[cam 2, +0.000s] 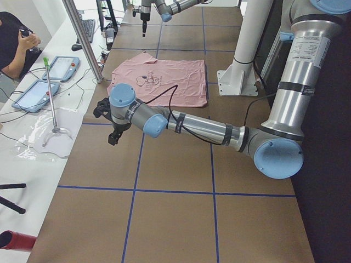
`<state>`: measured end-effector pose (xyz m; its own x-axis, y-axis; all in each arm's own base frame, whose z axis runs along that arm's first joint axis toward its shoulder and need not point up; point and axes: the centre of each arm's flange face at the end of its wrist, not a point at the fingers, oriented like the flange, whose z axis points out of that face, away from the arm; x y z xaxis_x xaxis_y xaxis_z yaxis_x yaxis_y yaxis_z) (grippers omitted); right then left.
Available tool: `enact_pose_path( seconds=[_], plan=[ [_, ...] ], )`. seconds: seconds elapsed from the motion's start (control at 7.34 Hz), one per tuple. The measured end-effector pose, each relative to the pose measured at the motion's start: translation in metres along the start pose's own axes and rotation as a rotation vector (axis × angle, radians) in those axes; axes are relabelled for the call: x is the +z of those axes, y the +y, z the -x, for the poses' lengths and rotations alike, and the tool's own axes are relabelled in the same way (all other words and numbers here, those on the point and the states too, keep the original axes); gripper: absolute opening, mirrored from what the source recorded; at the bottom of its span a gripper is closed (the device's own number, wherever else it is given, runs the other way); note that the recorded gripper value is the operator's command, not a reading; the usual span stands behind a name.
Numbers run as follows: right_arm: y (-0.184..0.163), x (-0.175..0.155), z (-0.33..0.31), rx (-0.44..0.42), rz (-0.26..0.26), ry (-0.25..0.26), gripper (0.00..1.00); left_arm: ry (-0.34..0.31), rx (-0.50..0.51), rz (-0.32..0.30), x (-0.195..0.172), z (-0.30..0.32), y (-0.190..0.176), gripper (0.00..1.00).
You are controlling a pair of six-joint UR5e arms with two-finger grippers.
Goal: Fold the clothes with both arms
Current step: 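Move the right gripper over the sleeve nearest it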
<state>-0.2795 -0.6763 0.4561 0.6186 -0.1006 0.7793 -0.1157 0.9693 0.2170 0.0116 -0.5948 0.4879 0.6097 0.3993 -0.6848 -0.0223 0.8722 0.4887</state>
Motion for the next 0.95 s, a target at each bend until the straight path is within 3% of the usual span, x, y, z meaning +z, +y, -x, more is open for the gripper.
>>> enact_pose_path(
  seconds=[0.41, 0.95],
  plan=[
    [0.012, 0.048, 0.061, -0.013, -0.002, 0.030, 0.94, 0.006, 0.011, -0.012, 0.003, -0.005, -0.001, 1.00],
    [0.023, 0.074, 0.065, -0.018, 0.020, 0.070, 0.91, 0.013, 0.011, -0.014, 0.002, -0.006, 0.001, 1.00]
  ],
)
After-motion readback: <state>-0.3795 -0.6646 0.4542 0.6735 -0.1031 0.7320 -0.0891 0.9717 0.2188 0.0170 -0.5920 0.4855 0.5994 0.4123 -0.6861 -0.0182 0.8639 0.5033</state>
